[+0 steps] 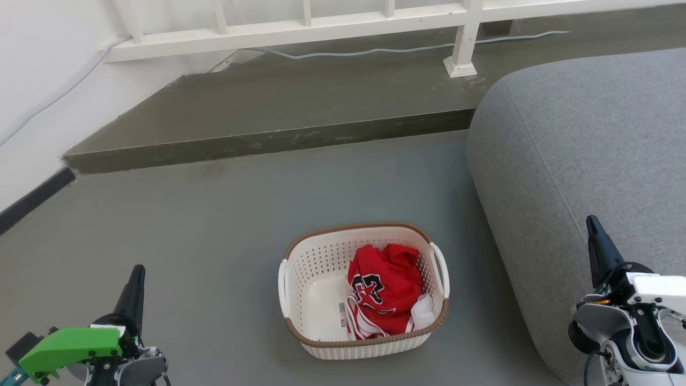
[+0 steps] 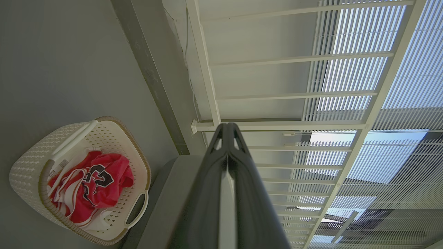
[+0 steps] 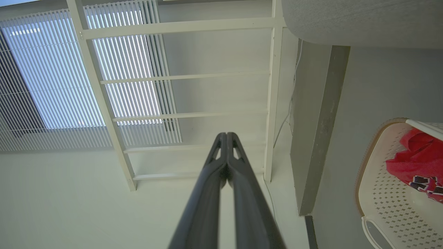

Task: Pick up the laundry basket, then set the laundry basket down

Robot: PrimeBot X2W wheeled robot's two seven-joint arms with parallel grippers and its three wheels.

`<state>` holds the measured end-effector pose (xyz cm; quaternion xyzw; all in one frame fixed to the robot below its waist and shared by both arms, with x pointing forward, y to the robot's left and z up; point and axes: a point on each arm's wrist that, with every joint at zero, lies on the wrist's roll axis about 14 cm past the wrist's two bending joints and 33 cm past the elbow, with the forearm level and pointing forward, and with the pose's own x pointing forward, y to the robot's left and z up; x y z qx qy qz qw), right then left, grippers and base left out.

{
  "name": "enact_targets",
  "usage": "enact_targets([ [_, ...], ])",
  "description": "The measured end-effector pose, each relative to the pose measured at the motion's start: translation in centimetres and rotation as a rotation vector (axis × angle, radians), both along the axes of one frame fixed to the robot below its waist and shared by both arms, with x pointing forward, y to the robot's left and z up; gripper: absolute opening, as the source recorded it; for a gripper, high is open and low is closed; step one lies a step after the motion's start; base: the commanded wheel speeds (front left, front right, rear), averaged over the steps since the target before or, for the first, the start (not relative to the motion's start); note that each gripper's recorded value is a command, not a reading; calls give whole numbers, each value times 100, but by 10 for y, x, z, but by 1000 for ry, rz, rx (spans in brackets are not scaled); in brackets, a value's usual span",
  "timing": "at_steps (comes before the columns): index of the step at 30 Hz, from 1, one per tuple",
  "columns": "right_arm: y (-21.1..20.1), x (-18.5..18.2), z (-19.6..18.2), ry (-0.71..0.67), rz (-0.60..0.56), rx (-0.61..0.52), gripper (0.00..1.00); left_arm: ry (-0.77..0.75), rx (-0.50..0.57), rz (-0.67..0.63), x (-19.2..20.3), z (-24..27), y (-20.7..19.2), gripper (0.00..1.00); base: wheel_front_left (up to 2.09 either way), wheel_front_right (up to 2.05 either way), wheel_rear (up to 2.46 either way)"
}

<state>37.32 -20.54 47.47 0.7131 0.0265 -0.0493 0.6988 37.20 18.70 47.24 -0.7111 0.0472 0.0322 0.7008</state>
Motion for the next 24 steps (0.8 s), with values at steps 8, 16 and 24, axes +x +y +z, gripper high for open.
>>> enact_targets([
  [8,0,0,0,0,-1,1,0,-1,-2,1,0,0,0,0,0,0,0],
  [16,0,0,0,0,-1,1,0,-1,-3,-1,0,0,0,0,0,0,0],
  [24,0,0,0,-1,-2,1,0,-2,-3,-3,0,1,0,0,0,0,0],
])
